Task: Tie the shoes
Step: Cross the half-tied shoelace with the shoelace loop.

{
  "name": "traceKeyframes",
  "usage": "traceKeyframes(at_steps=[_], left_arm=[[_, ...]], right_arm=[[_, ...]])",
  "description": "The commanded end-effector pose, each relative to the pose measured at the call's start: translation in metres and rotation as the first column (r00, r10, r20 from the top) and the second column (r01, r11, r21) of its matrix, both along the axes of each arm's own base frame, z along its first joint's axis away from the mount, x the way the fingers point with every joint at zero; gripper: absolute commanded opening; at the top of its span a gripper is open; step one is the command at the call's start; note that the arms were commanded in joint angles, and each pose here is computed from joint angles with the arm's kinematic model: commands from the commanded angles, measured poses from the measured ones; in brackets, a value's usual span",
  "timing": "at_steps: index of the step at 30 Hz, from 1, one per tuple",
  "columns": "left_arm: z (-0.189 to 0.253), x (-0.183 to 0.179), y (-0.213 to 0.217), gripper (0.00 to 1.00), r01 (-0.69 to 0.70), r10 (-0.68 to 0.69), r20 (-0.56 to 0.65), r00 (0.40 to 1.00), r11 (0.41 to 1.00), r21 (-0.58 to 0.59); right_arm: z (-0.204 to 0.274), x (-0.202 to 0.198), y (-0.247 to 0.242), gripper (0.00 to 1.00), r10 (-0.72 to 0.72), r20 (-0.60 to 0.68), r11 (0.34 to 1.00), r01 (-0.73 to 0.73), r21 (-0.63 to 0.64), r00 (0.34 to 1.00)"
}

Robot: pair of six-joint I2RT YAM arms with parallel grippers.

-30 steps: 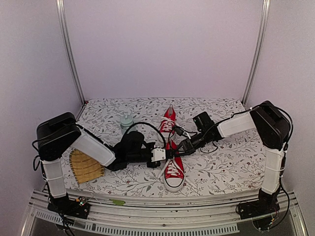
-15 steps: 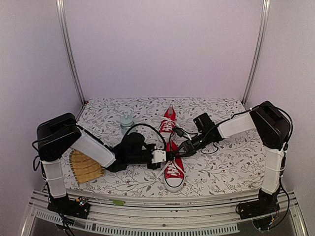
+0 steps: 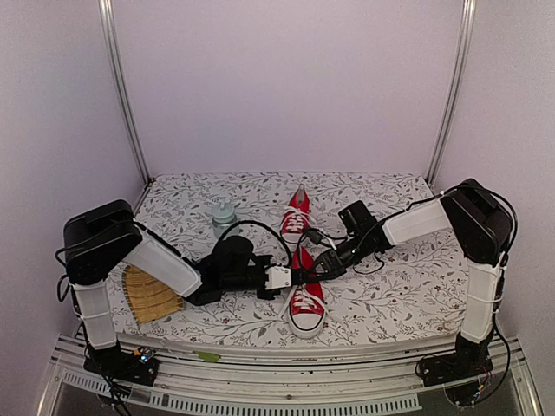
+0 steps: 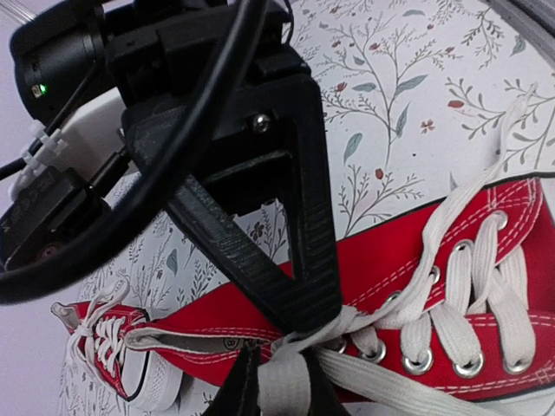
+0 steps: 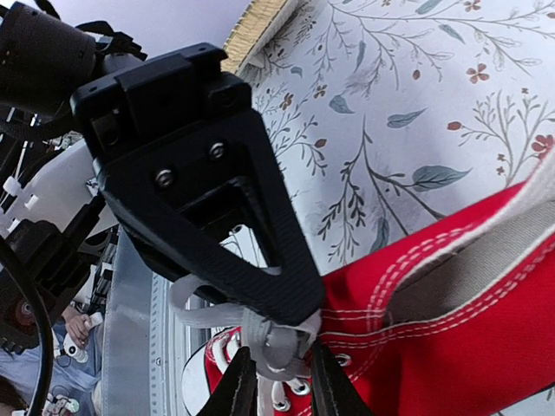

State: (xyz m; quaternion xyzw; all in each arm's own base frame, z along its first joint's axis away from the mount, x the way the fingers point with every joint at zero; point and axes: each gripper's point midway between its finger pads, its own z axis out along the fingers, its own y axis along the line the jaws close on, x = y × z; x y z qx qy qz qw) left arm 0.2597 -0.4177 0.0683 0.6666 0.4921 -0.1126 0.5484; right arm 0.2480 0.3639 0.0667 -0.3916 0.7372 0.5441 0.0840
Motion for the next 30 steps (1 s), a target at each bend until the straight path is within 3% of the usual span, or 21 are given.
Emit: traceKeyframes(at_steps=[1, 3, 6, 12, 15, 19, 30], left_arm=[[0.0, 0.008, 0.011, 0.14, -0.061, 0.061, -0.006, 0.998, 0.998, 0.023], [0.0, 0.008, 0.012, 0.12, -0.064, 0.064, -0.01, 0.998, 0.998, 0.022], [0.0, 0.008, 0.012, 0.0, -0.066, 0.066, -0.008, 0.998, 0.998, 0.021], [0.002, 0.008, 0.01, 0.0, -0.057, 0.057, -0.001, 0.998, 0.998, 0.008], [0.002, 0.009, 0.011, 0.0, -0.062, 0.062, 0.008, 0.998, 0.998, 0.009], [0.001, 0.01, 0.011, 0.0, -0.069, 0.069, 0.002, 0.998, 0.998, 0.006], [-0.002, 0.003, 0.013, 0.0, -0.058, 0.056, -0.092, 0.994, 0.998, -0.015]], right_arm=[[0.023, -0.014, 0.006, 0.24, 0.06, 0.023, 0.997, -0.061, 0.048, 0.998], [0.023, -0.013, 0.007, 0.24, 0.062, 0.023, 0.997, -0.063, 0.049, 0.998], [0.024, -0.013, 0.007, 0.24, 0.064, 0.023, 0.997, -0.065, 0.051, 0.998], [0.025, -0.008, 0.007, 0.22, 0.05, 0.034, 0.997, -0.052, 0.051, 0.998], [0.037, 0.004, -0.004, 0.27, 0.018, 0.05, 0.997, -0.022, 0.071, 0.999], [0.039, 0.019, -0.011, 0.27, -0.042, 0.107, 0.999, 0.041, 0.015, 0.993], [0.027, 0.005, 0.011, 0.21, -0.058, 0.171, 0.998, 0.054, 0.026, 0.984]])
